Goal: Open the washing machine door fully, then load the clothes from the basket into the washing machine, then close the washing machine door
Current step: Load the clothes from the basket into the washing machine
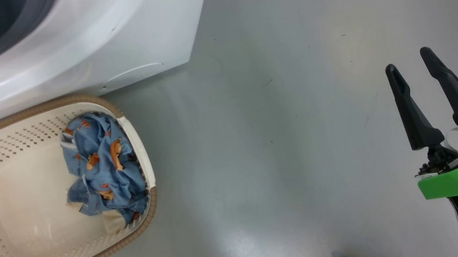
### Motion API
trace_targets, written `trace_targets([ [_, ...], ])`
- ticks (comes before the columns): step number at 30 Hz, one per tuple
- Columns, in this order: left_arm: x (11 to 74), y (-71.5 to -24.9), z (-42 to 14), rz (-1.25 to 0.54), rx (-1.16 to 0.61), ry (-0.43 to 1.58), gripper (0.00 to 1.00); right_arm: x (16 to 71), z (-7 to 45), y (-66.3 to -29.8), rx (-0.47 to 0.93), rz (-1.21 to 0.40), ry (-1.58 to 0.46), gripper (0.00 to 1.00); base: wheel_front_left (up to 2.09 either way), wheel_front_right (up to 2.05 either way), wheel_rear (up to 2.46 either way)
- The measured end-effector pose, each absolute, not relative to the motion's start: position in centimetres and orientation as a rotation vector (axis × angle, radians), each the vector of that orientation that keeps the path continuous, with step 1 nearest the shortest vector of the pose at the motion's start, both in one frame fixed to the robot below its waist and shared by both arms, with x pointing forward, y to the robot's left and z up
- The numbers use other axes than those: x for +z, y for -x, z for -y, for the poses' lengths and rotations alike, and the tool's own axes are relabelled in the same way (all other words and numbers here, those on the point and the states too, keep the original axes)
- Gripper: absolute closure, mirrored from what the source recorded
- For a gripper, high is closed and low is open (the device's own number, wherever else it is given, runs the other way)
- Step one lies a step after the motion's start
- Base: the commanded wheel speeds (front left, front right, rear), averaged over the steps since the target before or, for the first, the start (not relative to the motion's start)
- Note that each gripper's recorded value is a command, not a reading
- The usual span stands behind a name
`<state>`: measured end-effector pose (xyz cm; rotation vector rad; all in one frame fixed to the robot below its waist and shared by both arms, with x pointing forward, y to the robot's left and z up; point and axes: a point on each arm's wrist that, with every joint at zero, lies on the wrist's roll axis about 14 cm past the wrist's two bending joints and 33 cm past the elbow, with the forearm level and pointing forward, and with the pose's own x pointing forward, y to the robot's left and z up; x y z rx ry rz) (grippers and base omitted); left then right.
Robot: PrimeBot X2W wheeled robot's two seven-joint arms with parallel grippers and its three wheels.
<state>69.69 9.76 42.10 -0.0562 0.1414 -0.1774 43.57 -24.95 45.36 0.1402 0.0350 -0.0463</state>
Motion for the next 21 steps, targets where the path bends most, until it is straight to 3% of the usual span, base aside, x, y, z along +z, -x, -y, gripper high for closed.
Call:
trace_targets([
  [13,43.4,-69.0,-10.9,-0.122,-0.137,0.136,0.0,45.6,24.6,-44.2,-0.035,-0.018,-0.151,0.0,0.0,0.0,0.0],
  [21,43.4,-66.3,-10.7,-0.113,-0.148,0.16,0.0,46.6,24.0,-44.5,-0.01,0.011,-0.156,0.0,0.0,0.0,0.0],
])
